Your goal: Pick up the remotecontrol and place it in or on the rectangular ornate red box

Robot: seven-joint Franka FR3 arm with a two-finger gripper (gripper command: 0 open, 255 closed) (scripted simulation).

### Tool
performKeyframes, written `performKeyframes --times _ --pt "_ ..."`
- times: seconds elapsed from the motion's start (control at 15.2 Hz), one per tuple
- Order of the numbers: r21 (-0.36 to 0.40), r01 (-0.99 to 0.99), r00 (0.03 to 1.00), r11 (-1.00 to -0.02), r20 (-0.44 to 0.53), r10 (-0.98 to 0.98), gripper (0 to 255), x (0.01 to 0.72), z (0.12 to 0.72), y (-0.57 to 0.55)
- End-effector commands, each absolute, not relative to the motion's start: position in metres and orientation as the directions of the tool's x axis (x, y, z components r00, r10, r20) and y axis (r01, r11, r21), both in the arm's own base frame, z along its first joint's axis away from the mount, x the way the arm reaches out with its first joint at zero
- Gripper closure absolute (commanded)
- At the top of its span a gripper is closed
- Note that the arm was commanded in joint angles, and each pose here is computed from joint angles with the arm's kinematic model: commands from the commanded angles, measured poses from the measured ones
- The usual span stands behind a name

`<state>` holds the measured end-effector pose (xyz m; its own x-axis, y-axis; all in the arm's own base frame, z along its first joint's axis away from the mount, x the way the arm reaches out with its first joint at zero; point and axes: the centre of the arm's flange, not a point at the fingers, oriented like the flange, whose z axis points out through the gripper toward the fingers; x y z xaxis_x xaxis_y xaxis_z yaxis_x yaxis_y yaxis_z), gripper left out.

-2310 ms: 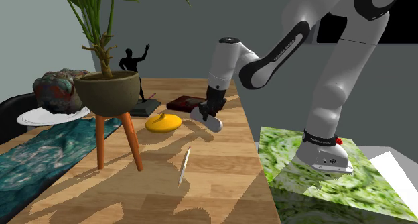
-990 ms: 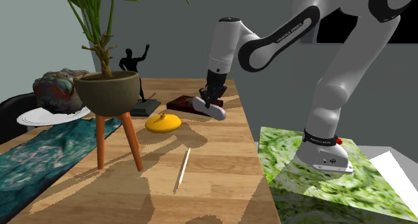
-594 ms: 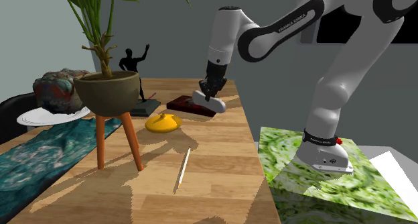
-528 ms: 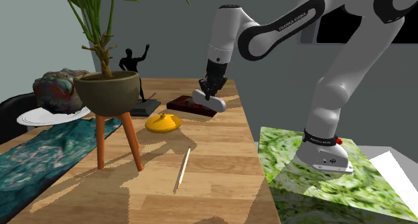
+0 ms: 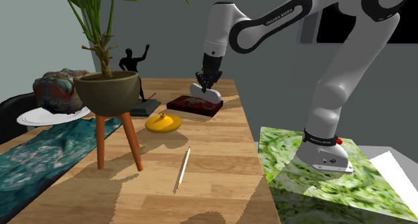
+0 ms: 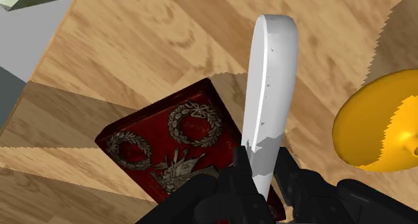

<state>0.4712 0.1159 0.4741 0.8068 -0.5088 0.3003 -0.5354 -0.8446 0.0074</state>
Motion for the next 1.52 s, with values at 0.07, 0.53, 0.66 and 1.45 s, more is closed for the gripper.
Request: performKeyframes --times 0.07,0.53,0.66,1.45 --pt "0.008 -0.535 0.807 -0.845 0.301 -0.508 255 0.496 0.477 0.087" --pt "0.008 -0.535 0.807 -0.845 0.301 -0.508 255 0.553 0.480 0.014" --pt "0.008 -0.535 0.807 -0.845 0.301 -0.508 255 0.570 0.481 -0.007" --pt "0.008 -0.535 0.807 -0.845 0.301 -0.508 255 0.576 0.423 -0.015"
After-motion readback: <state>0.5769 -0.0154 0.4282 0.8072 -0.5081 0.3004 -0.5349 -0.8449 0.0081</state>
